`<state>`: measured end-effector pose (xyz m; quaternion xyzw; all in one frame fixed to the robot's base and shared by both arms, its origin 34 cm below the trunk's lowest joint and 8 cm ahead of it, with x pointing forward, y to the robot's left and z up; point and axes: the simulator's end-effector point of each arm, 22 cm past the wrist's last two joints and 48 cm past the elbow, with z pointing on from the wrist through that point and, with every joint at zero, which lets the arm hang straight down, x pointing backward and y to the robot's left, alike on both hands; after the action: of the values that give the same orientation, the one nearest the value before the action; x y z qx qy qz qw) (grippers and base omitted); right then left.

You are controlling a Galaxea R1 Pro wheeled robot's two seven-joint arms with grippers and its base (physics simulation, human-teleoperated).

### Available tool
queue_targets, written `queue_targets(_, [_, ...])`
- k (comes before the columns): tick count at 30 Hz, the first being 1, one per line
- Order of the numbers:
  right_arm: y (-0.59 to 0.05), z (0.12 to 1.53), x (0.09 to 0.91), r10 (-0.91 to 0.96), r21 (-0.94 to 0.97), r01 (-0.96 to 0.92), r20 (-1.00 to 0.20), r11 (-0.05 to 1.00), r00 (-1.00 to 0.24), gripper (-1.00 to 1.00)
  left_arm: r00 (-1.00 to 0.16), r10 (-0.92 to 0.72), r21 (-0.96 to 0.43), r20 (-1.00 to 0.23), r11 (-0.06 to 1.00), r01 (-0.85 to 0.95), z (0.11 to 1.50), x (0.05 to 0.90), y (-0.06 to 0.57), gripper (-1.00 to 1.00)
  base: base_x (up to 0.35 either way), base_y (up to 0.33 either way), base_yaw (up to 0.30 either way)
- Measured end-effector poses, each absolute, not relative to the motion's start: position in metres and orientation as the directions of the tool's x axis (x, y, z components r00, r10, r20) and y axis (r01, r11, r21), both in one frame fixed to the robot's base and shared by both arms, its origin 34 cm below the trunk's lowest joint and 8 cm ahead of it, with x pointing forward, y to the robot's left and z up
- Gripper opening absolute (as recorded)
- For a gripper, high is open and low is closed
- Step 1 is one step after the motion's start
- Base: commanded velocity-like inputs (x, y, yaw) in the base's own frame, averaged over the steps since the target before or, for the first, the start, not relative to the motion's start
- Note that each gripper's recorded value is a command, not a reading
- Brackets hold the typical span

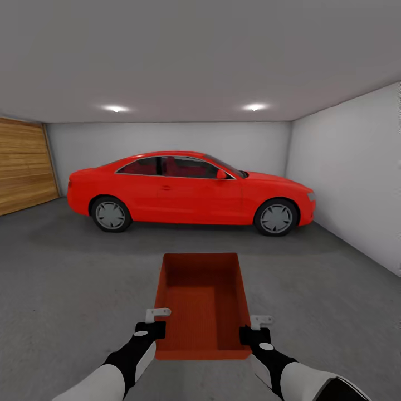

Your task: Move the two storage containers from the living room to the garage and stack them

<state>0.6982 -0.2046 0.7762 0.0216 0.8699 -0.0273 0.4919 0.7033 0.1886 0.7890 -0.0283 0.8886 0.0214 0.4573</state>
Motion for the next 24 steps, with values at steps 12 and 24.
queue_targets(12, [-0.2048,0.7766,0.6982,0.010,-0.027,0.064,-0.857,0.998,-0.515,-1.00,-0.580,-0.031,0.011,-0.814,0.998,-0.069,0.7893,0.7032,0.1884,-1.00,0.321,0.000,-0.255])
queue_targets(24, [-0.2048,0.7767,0.6982,0.011,-0.026,0.064,-0.857,0.998,-0.515,-1.00,-0.579,-0.031,0.012,-0.814,0.998,-0.069,0.7896,0.7034,0.1885,-1.00,0.321,0.035,-0.282])
